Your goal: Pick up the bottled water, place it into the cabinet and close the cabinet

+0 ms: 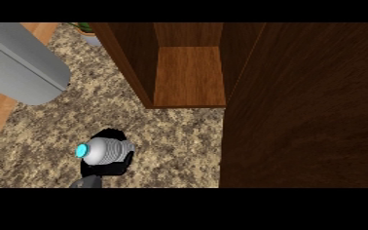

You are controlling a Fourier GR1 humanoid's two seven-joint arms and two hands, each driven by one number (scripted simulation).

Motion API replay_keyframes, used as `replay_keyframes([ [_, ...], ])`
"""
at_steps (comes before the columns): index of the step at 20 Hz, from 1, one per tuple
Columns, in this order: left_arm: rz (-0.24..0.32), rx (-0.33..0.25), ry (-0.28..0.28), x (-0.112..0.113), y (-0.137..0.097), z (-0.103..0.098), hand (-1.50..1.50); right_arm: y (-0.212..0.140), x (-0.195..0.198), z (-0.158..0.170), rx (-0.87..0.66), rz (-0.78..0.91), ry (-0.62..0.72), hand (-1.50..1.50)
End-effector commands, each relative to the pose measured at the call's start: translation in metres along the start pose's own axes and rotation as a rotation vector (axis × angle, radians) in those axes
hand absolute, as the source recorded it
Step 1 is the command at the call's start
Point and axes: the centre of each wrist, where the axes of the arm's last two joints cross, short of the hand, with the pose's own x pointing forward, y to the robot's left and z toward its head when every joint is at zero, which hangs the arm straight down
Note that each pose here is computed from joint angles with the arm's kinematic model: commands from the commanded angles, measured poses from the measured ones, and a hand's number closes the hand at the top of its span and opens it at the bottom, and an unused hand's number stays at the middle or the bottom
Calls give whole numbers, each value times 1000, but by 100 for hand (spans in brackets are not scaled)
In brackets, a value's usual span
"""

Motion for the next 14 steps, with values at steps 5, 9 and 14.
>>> replay_keyframes([
  [5,86,-47,-21,3,-56,-36,150,1,26,0,0,-41,-36,-150],
  [9,99,-97,20,19,-87,-53,150,7,21,-3,-5,-51,-35,-150],
  [14,77,-108,-25,38,-130,-60,150,9,21,1,-6,-53,-36,-150],
])
